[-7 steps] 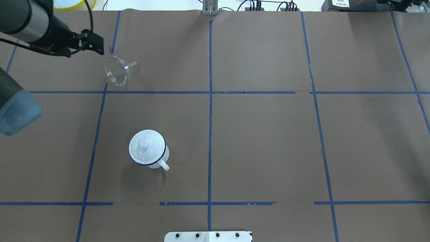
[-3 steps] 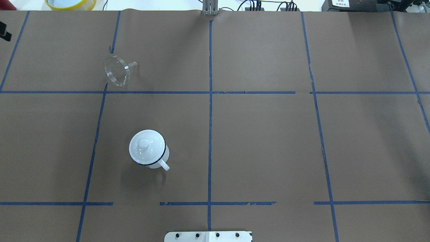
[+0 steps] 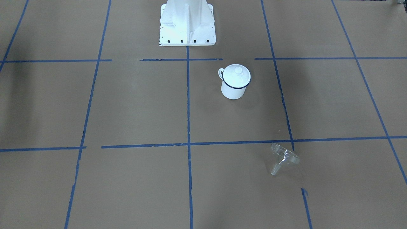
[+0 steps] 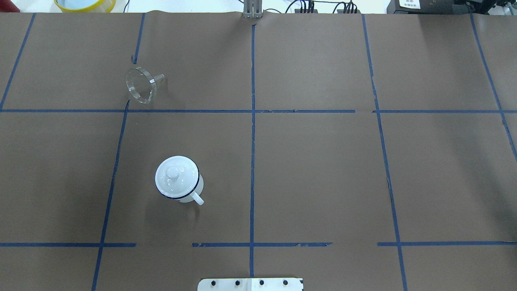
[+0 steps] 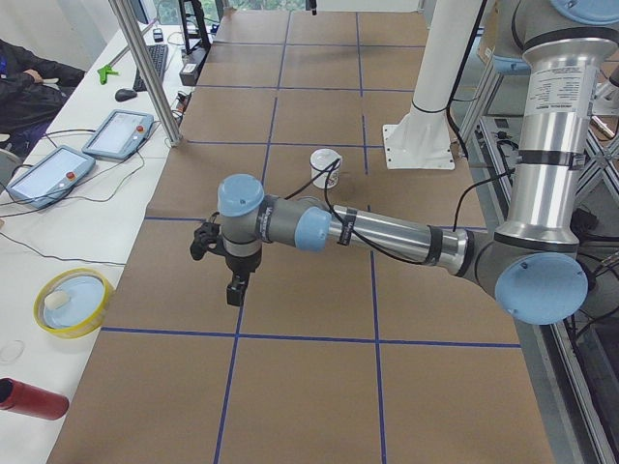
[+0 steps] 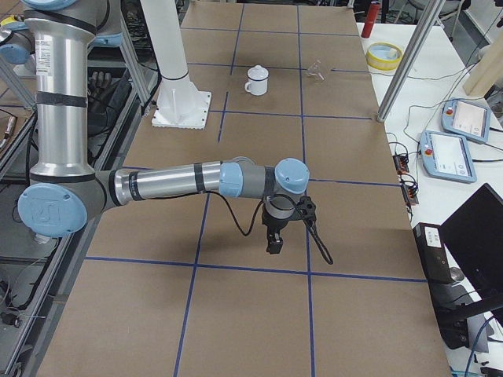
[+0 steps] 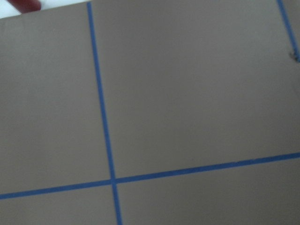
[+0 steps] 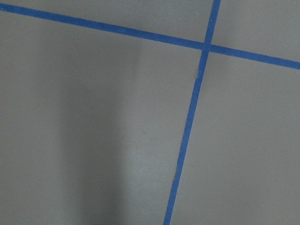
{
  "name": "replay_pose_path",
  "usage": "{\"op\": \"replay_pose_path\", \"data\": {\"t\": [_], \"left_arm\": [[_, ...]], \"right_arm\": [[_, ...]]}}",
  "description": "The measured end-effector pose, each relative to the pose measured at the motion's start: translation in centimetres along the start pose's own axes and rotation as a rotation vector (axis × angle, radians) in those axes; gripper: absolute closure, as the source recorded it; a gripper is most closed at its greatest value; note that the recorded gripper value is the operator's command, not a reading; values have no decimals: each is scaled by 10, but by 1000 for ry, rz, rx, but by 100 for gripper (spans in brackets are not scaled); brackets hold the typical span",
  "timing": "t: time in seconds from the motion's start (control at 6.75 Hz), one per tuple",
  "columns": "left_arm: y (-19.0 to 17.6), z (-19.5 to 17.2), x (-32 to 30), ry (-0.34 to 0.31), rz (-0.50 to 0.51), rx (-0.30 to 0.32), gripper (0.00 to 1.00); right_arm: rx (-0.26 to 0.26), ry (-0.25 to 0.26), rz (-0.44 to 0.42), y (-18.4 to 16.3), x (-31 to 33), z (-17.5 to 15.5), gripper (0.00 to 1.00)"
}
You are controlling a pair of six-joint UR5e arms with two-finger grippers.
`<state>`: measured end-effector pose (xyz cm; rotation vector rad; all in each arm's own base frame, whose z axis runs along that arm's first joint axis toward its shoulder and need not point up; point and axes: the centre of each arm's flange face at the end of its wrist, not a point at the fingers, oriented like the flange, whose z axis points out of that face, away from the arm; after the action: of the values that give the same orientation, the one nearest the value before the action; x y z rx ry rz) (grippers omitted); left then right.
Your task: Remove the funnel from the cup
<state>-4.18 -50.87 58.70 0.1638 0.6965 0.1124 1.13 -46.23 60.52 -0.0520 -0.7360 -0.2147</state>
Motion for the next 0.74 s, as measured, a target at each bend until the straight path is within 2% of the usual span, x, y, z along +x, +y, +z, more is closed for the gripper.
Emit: {"op": "replay_pose_path", "data": {"t": [0.3, 0.74], "left_arm": [[35, 17, -36, 2, -32, -42, 0], [41, 25, -46, 29, -58, -57, 0]], "right_arm": [[0, 0, 0, 0, 0, 0, 0], [0, 0, 0, 0, 0, 0, 0]]}}
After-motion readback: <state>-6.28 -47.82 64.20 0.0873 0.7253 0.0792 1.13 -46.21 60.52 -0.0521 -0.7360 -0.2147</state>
